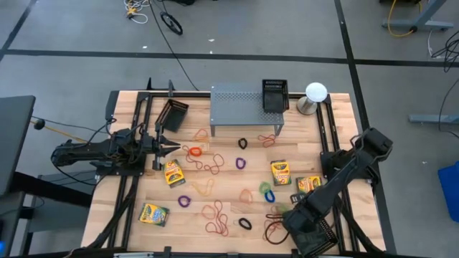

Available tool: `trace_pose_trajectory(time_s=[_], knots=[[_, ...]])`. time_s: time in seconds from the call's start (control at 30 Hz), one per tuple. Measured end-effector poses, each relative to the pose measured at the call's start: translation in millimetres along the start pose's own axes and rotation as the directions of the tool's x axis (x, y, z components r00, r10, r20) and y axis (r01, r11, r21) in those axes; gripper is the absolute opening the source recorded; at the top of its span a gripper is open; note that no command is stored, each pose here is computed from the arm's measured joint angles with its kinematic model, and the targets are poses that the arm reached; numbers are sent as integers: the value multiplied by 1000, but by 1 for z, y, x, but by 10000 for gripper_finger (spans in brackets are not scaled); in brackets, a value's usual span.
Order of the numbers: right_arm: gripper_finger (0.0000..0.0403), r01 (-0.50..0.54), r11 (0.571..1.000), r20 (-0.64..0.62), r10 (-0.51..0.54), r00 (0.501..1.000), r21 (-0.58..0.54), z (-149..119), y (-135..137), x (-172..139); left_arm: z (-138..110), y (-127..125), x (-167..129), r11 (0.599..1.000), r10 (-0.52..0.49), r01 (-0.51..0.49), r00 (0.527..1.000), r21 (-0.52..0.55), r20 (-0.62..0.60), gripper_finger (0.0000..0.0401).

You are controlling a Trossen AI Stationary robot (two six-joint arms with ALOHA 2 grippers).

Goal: Sort rubber bands into baskets
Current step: Put the bottom black basket into the shelf

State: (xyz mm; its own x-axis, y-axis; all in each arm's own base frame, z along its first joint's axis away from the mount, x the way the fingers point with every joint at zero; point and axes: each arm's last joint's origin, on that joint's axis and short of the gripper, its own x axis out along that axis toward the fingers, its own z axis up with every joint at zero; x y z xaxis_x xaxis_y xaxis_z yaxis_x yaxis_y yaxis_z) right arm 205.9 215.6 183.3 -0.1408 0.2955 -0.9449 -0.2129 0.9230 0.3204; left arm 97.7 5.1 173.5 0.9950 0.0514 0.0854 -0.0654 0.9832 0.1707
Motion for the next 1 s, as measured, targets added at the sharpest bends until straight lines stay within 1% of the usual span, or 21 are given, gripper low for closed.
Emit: trace_pose_trajectory(time_s=[0.1, 0.2, 0.37, 0.47, 0.53, 0.6, 0.7, 0.83, 0.93, 1.0], knots=[[133, -2, 1000, -19, 2, 1000, -22, 3, -1, 7, 0, 0, 0, 1000, 0, 0, 1000, 0, 0, 50], [110, -11, 999, -39, 9, 999, -43, 5, -1, 12, 0, 0, 0, 1000, 0, 0, 1000, 0, 0, 50], [53, -19, 999, -47, 18, 999, -36, 7, -3, 14, 0, 0, 0, 1000, 0, 0, 1000, 0, 0, 50], [18, -26, 1000, -41, 25, 999, -8, 9, -6, 13, 0, 0, 0, 1000, 0, 0, 1000, 0, -1, 50], [12, -30, 999, -33, 30, 999, 15, 10, -8, 10, 0, 0, 0, 1000, 0, 0, 1000, 0, 0, 50], [16, -41, 998, -19, 42, 999, 50, 11, -11, 4, 0, 0, 0, 1000, 0, 0, 1000, 0, -1, 50], [22, -52, 992, 43, 47, 998, 117, 17, -17, -11, 0, 0, 0, 1000, 0, 0, 1000, 0, 0, 50], [10, -90, 977, 169, 57, 984, 195, 27, -25, -44, 0, 0, 0, 1000, 0, 0, 1000, 0, -1, 50], [11, -125, 958, 283, 49, 958, 258, 36, -36, -74, 0, 0, 0, 1000, 0, 0, 1000, 0, -1, 50], [14, -146, 932, 357, 19, 934, 333, 42, -49, -93, 0, 0, 0, 1000, 0, 0, 1000, 0, -1, 50]])
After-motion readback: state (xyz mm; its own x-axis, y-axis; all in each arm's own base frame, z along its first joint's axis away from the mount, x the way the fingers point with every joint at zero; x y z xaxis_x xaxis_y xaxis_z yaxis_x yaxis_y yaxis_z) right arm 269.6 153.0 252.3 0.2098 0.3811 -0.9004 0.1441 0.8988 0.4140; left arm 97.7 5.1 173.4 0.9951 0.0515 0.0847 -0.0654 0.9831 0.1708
